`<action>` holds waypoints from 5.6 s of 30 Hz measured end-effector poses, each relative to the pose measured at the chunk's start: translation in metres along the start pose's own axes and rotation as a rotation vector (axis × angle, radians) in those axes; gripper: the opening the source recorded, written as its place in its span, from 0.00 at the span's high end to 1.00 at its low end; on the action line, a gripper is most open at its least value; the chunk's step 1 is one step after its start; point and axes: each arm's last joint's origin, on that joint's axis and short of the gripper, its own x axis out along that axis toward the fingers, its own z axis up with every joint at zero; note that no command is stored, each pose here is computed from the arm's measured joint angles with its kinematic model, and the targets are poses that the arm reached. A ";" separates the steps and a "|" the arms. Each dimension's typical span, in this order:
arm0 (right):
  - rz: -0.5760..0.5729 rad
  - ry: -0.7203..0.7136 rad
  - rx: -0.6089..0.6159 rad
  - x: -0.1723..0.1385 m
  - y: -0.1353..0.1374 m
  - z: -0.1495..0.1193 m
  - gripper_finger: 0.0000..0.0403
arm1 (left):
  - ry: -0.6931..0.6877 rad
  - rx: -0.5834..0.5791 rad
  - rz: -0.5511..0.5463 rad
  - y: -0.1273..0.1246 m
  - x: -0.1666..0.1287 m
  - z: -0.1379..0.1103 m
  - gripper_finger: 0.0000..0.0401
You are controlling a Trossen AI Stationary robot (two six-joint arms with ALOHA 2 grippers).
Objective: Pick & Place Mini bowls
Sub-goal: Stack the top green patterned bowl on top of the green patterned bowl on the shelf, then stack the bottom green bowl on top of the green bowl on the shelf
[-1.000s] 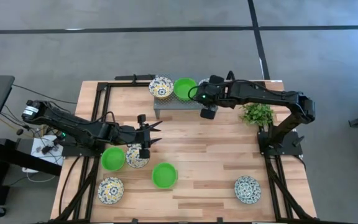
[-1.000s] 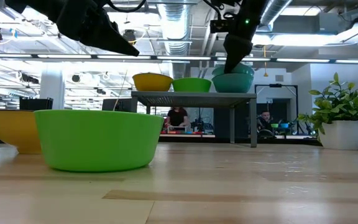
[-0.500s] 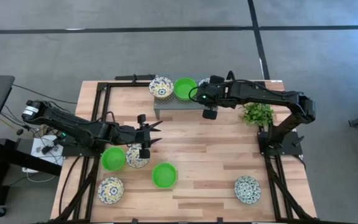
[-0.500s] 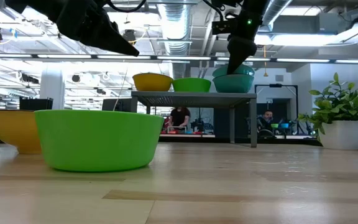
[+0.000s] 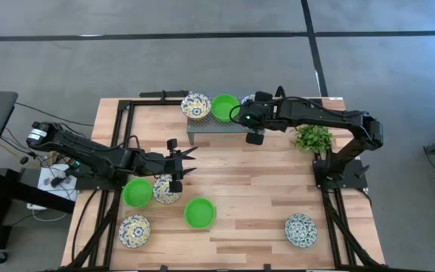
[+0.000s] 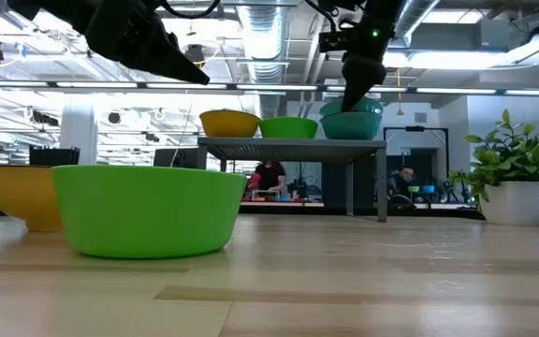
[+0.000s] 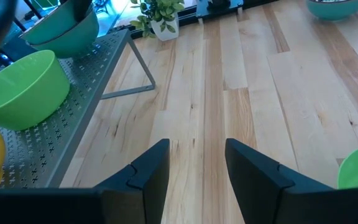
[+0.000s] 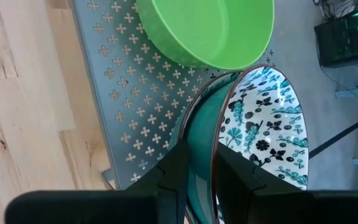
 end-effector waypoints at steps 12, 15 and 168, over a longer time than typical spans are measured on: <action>-0.005 -0.017 -0.007 0.001 -0.002 0.002 0.82 | 0.000 0.001 0.000 0.000 0.000 0.000 0.61; -0.006 -0.020 -0.051 0.000 0.000 0.002 0.78 | 0.000 0.000 0.000 0.000 0.000 0.000 0.61; 0.462 -0.719 -0.021 -0.018 0.138 -0.107 0.70 | -0.007 -0.209 -0.610 -0.137 0.025 -0.028 0.61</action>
